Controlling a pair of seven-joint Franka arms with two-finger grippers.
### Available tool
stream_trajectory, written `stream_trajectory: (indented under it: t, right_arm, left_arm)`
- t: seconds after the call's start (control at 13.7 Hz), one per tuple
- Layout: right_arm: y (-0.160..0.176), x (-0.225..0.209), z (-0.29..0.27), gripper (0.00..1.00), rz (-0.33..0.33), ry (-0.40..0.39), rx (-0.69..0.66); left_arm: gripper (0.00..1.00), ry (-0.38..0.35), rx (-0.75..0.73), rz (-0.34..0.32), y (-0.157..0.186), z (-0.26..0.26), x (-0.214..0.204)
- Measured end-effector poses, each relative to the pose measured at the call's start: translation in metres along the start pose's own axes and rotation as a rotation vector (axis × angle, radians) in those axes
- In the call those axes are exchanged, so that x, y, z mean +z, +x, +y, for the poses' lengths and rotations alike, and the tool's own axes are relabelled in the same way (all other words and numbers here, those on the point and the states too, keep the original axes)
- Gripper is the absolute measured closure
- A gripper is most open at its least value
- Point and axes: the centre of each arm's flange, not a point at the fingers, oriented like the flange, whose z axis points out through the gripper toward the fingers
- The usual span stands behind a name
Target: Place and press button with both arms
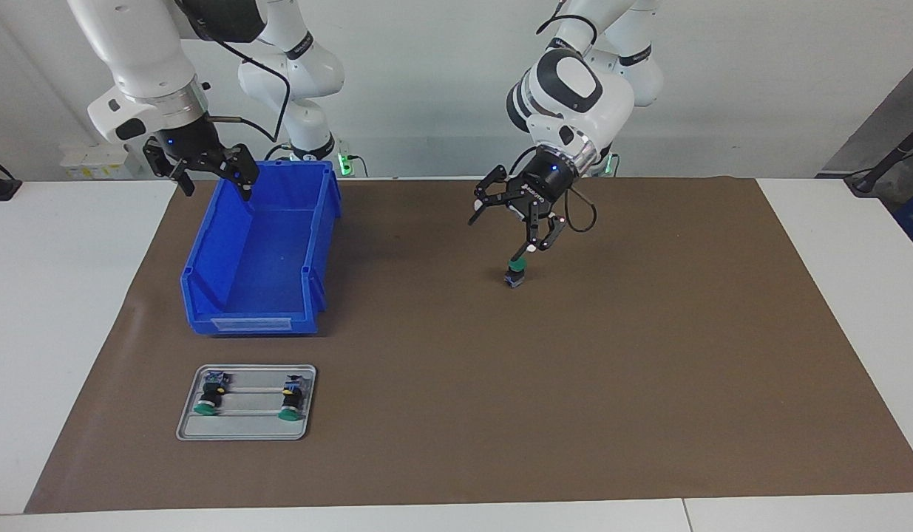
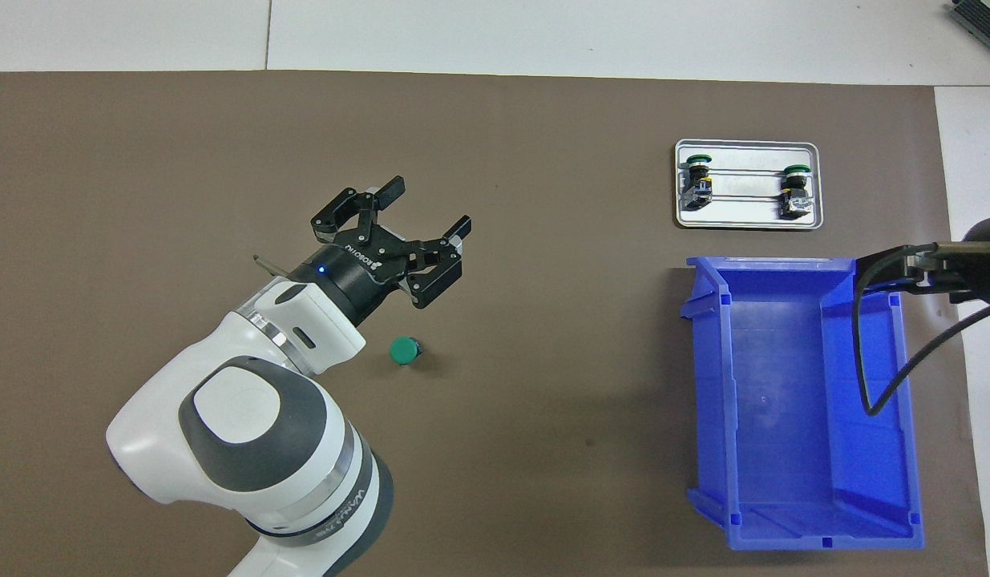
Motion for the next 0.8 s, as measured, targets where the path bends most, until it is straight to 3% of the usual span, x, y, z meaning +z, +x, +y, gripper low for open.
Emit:
stream_trajectory:
  t: [0.29,0.51,0.65,0.8]
  right_arm:
    - [0.0,0.0,0.0,0.0,0.0,0.0,0.0]
    - [0.0,0.0,0.0,0.0,0.0,0.0,0.0]
    - [0.0,0.0,0.0,0.0,0.0,0.0,0.0]
    - [0.0,0.0,0.0,0.0,0.0,0.0,0.0]
  left_arm:
    - [0.05,-0.082,-0.045,0.016,0.029,-0.003,0.001]
    - [0.07,-0.144,-0.08,-0.048,0.056,-0.01,-0.001]
    - [0.06,-0.201,-0.084,-0.15,0.071,-0.022,-0.005]
    - [0.11,-0.229,-0.071,-0.312,0.091,-0.038,-0.018]
